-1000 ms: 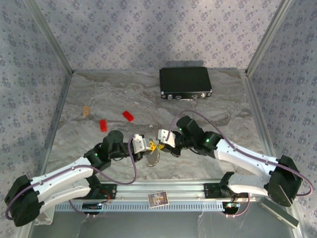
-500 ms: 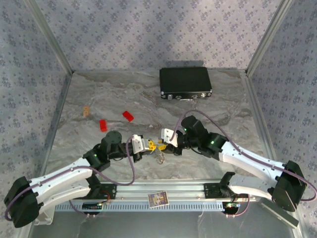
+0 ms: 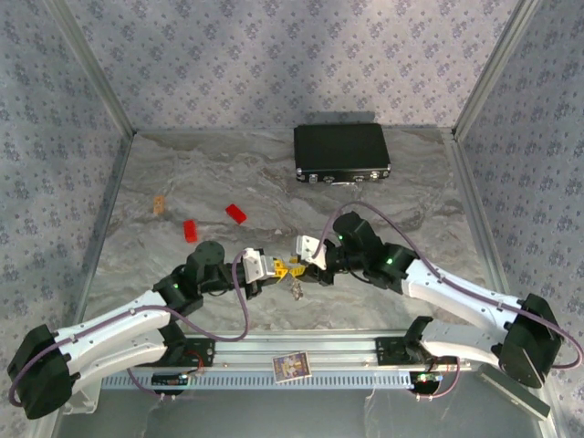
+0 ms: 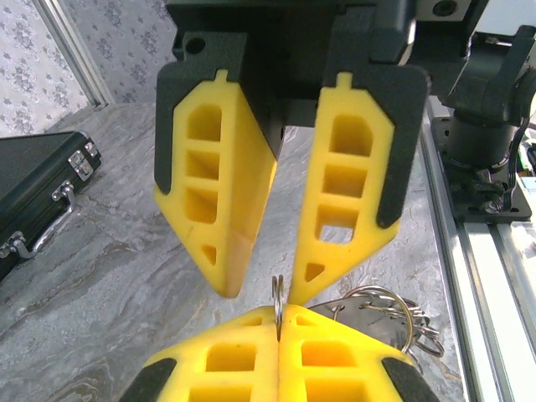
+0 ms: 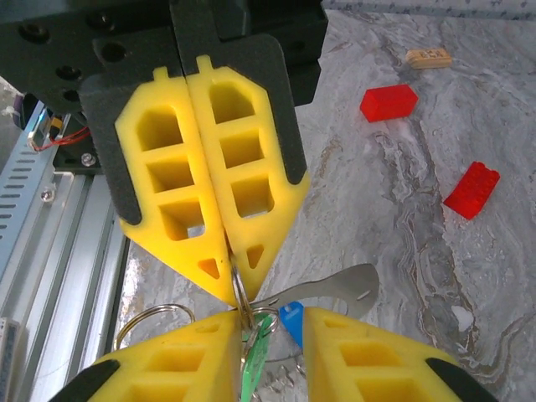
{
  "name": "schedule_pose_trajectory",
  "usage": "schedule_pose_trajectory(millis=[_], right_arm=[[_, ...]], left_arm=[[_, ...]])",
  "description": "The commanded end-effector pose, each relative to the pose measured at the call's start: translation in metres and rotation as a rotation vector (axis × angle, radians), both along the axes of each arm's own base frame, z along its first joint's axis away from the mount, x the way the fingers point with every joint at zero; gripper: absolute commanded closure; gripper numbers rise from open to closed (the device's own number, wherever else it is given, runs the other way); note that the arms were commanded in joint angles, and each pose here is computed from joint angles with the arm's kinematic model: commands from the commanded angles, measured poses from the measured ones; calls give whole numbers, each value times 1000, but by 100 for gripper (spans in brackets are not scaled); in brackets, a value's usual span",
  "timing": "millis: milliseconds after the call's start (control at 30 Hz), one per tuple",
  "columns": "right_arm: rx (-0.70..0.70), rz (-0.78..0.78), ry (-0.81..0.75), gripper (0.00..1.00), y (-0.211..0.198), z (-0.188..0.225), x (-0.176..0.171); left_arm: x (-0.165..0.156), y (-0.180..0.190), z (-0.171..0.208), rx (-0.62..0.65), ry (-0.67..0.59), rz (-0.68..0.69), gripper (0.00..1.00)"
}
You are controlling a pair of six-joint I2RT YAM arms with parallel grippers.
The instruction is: Put the keys on the keyring
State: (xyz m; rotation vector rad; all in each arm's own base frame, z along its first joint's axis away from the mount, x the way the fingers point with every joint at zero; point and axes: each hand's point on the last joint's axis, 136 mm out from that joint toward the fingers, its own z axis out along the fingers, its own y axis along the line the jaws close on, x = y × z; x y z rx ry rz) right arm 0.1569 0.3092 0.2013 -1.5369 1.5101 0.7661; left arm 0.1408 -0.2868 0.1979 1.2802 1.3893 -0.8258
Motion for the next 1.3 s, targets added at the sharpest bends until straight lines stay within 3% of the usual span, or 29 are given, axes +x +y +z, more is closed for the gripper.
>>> schedule_pose_trajectory(millis=[0, 233, 600, 933, 1100, 1267], right_arm=[[34, -15, -8, 71, -9, 8, -3], [4, -87, 11, 67, -21, -10, 3], [55, 5, 112, 62, 1, -19, -8], [44, -33, 111, 62, 10, -31, 1], [34, -52, 95, 71, 9, -32, 4], [12, -106, 9, 90, -1, -22, 11]], left_arm=[[-5, -2, 17, -62, -35, -27, 100], [-5, -2, 19, -75, -40, -29, 100], [-7, -4, 27, -94, -43, -48, 100], [-7, -5, 36, -117, -47, -48, 100], [-6, -4, 35, -114, -46, -40, 100], [-1, -3, 32, -98, -44, -9, 100]])
